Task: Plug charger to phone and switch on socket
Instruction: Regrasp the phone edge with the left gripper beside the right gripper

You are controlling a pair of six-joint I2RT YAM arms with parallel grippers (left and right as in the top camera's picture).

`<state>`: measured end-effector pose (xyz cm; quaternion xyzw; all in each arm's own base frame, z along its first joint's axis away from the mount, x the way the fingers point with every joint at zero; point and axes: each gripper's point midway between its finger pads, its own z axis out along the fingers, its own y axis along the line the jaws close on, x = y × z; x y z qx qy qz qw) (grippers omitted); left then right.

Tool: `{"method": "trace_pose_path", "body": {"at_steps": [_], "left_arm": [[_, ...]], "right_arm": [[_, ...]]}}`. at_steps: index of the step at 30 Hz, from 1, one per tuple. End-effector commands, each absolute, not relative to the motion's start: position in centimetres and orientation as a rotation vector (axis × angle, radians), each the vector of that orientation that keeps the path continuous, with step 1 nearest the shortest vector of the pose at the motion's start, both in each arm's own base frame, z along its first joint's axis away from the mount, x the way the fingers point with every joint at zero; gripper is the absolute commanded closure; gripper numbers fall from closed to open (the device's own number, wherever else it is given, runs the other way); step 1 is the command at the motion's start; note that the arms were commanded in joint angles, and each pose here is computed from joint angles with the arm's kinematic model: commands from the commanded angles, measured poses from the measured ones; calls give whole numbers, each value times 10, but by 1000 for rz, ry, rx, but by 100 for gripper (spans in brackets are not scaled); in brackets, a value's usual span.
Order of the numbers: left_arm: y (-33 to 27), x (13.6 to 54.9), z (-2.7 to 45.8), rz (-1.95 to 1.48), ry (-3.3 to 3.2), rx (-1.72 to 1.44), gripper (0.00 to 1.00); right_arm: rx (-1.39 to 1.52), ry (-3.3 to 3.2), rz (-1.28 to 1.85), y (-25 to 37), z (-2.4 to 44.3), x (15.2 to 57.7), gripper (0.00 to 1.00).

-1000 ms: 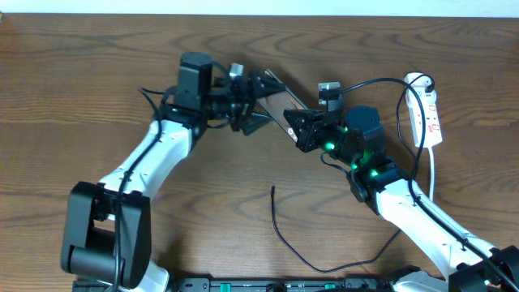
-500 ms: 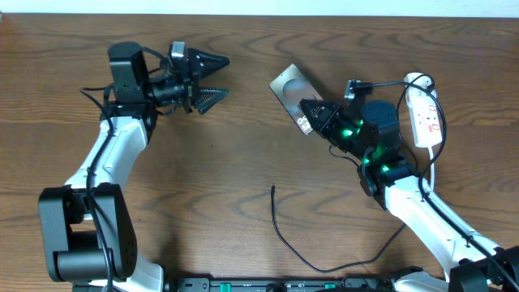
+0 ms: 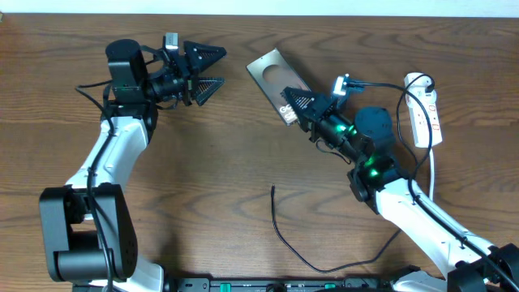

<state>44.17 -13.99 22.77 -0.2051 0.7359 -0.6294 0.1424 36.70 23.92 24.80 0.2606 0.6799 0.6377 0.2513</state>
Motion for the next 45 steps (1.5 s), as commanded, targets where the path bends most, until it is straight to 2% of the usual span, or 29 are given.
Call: {"method": "trace_pose_path", "body": {"at_steps": [1, 10, 20, 40, 44, 45], "left_arm": [[-146, 443, 230, -1803, 2119, -584, 12], [-181, 430, 230, -1845, 2171, -505, 12], [-208, 424, 234, -1865, 2181, -478, 12], [-237, 424, 228, -1913, 2206, -774, 13], [-236, 425, 228, -1908, 2202, -781, 24], [-236, 425, 228, -1908, 2202, -781, 40]], "right_arm": [[753, 1801, 1796, 243, 264, 367, 99], [919, 1795, 1918, 253, 265, 360, 99], [934, 1797, 1929, 256, 264, 359, 99], [1058, 1775, 1980, 257, 263, 359, 98], [1060, 1780, 1979, 258, 262, 358, 99], [1061, 1781, 1978, 258, 262, 358, 99]]}}
